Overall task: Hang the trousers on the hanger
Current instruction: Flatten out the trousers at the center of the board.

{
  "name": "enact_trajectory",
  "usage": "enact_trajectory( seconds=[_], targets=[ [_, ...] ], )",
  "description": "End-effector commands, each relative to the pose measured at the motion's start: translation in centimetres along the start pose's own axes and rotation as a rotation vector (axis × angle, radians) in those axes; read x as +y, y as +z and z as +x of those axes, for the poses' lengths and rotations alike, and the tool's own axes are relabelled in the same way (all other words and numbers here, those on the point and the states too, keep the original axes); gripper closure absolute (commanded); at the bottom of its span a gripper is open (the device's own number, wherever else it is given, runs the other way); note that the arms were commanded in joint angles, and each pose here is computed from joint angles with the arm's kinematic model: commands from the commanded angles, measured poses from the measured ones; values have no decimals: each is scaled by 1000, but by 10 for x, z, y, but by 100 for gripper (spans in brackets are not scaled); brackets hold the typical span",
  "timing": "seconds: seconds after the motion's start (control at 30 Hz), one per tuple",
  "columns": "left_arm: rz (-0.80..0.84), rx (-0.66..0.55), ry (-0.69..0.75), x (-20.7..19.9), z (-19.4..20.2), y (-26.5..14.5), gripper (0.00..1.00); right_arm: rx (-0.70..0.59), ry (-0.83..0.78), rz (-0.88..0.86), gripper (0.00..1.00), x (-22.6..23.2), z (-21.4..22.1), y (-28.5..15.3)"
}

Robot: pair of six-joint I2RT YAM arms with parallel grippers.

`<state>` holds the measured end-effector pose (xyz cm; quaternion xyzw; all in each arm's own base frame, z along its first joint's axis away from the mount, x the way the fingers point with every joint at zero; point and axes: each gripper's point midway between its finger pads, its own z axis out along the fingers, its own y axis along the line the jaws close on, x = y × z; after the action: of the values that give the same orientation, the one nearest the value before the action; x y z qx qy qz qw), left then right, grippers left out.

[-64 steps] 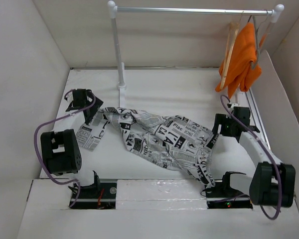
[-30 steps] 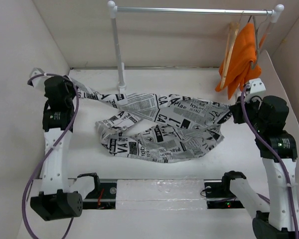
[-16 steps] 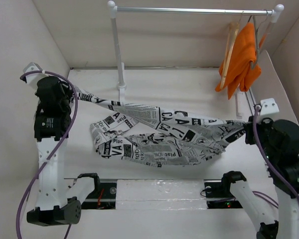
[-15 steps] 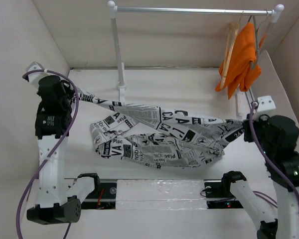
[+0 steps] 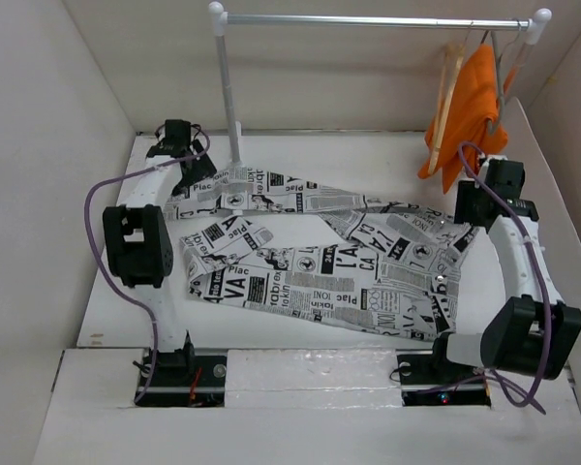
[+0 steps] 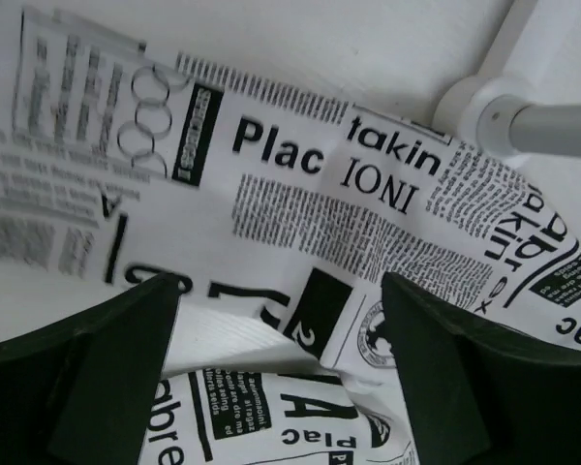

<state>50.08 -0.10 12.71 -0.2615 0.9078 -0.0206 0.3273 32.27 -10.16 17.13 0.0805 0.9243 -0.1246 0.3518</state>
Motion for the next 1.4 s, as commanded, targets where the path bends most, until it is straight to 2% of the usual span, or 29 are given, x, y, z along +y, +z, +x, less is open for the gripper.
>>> enact_trajectory(
  seconds=[0.0,0.07,0.1,0.13,0.17,0.2,0.23,0.3,0.37,0.4,0.47,0.5,0.57,0.6,0.63,0.67,0.7,0.8,0.97,1.07,1.13,1.17,1.27,1.37],
  targets=[
    [56,-183,-123,20,-34,-75,23,-250,19,-121,29,18,-69,-34],
    [102,-221,-193,31,-24,-92,27,-256,-3,-242,28,46,-52,-41],
    [48,-153,-196,51,16,-76,33,-303,-4,-277,36,52,-49,-59],
    [18,-168,-216,63,25,-81,37,-335,-9,-315,48,61,-45,-67],
    [-11,-165,-232,72,35,-81,39,-305,-23,-402,63,85,-20,-65],
    [-68,-124,-240,90,64,-72,39,-309,-33,-438,96,95,-11,-71],
    [-101,-154,-273,103,66,-77,38,-342,-45,-467,100,100,-3,-87],
    [-103,-154,-343,117,82,-70,35,-327,-109,-602,100,134,30,-94],
    [-50,-184,-452,125,72,-66,32,-332,-152,-684,100,149,49,-111],
    [-39,-175,-479,128,77,-60,31,-312,-198,-744,99,163,66,-116],
    [5,-161,-523,126,72,-47,31,-294,-247,-771,90,171,81,-122],
    [15,-160,-541,121,64,-44,31,-282,-269,-777,80,174,87,-123],
    [-8,-91,-560,120,73,-20,32,-260,-325,-787,68,182,100,-126],
    [1,-99,-584,115,62,-17,33,-253,-335,-785,64,184,102,-128],
    [-22,-70,-593,117,68,-3,34,-249,-363,-808,61,190,105,-135],
    [-36,-60,-623,117,68,8,35,-232,-358,-787,54,190,108,-136],
    [-31,-67,-624,116,64,7,35,-232,-358,-786,54,190,108,-136],
    [-38,-53,-658,115,65,25,35,-187,-347,-742,45,186,114,-134],
    [-107,-28,-657,125,71,50,41,-172,-337,-809,43,206,117,-140],
    [-70,-57,-641,117,55,58,50,-171,-368,-860,43,227,120,-144],
    [-91,-46,-657,117,51,63,78,-171,-410,-888,41,243,126,-147],
    [-111,-26,-658,119,56,63,100,-136,-432,-877,37,251,133,-140],
    [-95,-24,-658,116,52,63,100,-66,-511,-873,32,272,151,-130],
    [-60,-29,-631,112,53,59,100,-59,-565,-920,29,298,161,-130]
  ],
)
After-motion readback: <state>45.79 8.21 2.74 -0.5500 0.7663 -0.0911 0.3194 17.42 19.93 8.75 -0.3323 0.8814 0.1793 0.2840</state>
